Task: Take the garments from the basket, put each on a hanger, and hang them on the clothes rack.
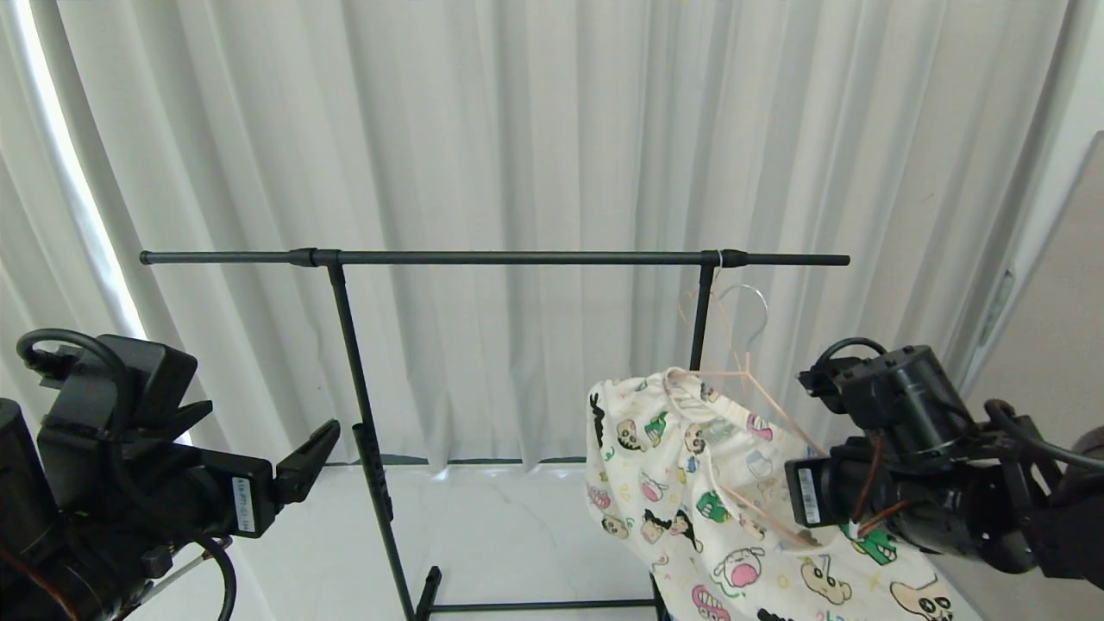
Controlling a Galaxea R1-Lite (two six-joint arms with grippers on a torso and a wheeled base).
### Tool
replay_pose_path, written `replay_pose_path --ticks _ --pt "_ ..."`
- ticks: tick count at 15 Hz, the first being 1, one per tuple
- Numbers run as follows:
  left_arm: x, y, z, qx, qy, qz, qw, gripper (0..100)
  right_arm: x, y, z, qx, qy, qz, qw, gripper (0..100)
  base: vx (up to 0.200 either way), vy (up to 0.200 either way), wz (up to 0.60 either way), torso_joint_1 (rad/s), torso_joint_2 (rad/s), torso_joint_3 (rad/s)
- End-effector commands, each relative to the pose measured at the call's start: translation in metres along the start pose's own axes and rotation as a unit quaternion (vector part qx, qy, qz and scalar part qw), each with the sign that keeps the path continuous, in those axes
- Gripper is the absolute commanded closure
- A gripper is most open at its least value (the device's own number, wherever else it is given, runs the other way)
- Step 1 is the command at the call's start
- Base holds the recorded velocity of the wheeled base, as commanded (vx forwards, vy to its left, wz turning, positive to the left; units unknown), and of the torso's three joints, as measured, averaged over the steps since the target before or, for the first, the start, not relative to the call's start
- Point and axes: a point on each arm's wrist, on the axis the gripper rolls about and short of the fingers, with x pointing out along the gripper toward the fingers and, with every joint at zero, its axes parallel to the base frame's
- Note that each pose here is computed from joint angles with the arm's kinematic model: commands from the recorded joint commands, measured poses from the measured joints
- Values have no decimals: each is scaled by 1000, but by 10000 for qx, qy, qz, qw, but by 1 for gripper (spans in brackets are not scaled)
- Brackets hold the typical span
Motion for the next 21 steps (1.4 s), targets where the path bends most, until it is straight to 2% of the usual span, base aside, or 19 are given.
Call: replay_pose_path --ticks 1,6,21 --pt "0 0 -1 15 19 4 10000 0 17 16 10 -9 -57 -95 9999 100 0 0 0 0 0 0" --pt "-1 -3 -1 39 16 -78 10000 0 15 17 19 49 -238 -214 9995 100 0 0 0 0 0 0" --pt "-2 -6 0 108 -25 -193 9998 0 13 19 20 50 -346 -272 9990 100 200 0 0 4 5 3"
